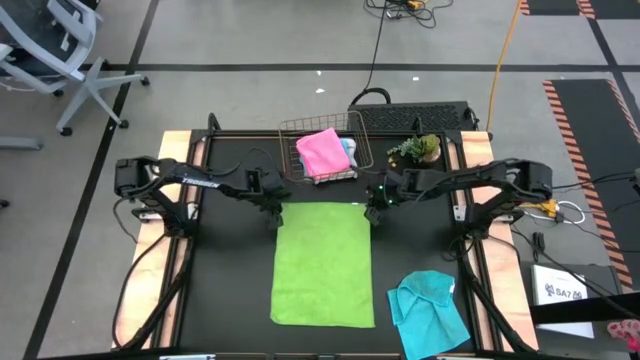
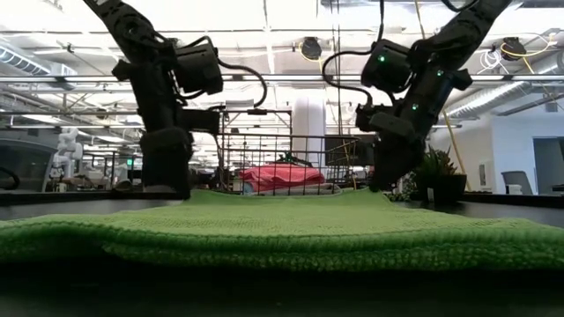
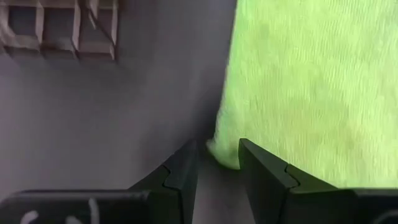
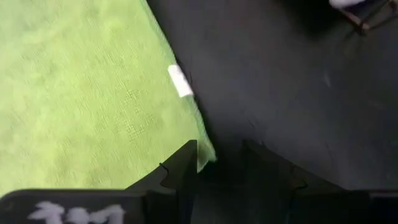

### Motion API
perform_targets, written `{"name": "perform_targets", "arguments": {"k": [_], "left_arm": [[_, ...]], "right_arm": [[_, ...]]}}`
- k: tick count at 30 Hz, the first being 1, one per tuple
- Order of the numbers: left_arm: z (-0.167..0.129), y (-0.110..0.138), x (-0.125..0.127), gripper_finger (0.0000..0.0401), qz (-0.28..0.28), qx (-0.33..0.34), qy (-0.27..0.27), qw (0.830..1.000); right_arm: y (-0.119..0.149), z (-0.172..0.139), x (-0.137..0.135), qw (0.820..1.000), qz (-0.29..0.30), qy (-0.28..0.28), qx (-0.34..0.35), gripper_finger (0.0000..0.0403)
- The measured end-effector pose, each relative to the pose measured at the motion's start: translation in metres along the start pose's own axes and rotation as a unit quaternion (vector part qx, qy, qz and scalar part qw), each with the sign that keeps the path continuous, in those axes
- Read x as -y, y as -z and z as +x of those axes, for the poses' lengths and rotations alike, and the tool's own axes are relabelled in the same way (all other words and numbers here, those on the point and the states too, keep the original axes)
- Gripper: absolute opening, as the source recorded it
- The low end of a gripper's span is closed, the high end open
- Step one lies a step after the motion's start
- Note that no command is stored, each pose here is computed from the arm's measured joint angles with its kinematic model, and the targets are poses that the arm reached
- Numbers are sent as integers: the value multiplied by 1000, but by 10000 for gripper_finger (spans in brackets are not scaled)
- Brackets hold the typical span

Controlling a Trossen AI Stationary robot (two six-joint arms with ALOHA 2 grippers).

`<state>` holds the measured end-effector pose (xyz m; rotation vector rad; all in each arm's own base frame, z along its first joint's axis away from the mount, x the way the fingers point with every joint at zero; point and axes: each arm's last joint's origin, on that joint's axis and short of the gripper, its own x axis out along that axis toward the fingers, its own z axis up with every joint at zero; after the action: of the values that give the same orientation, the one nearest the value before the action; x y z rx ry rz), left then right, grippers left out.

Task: Fold microfiber towels
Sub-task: Fold the green microfiber cloth

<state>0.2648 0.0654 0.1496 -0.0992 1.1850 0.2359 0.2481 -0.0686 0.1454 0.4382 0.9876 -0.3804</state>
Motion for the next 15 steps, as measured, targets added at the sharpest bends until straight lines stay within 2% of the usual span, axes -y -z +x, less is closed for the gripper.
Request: {"name": "perform_targets", "arguments": {"k": [15], "left_arm": [[1, -2, -4, 120, -1, 8, -3, 1000]], "right_arm": [[-1, 2, -1, 1000, 2, -15, 2, 121]]}}
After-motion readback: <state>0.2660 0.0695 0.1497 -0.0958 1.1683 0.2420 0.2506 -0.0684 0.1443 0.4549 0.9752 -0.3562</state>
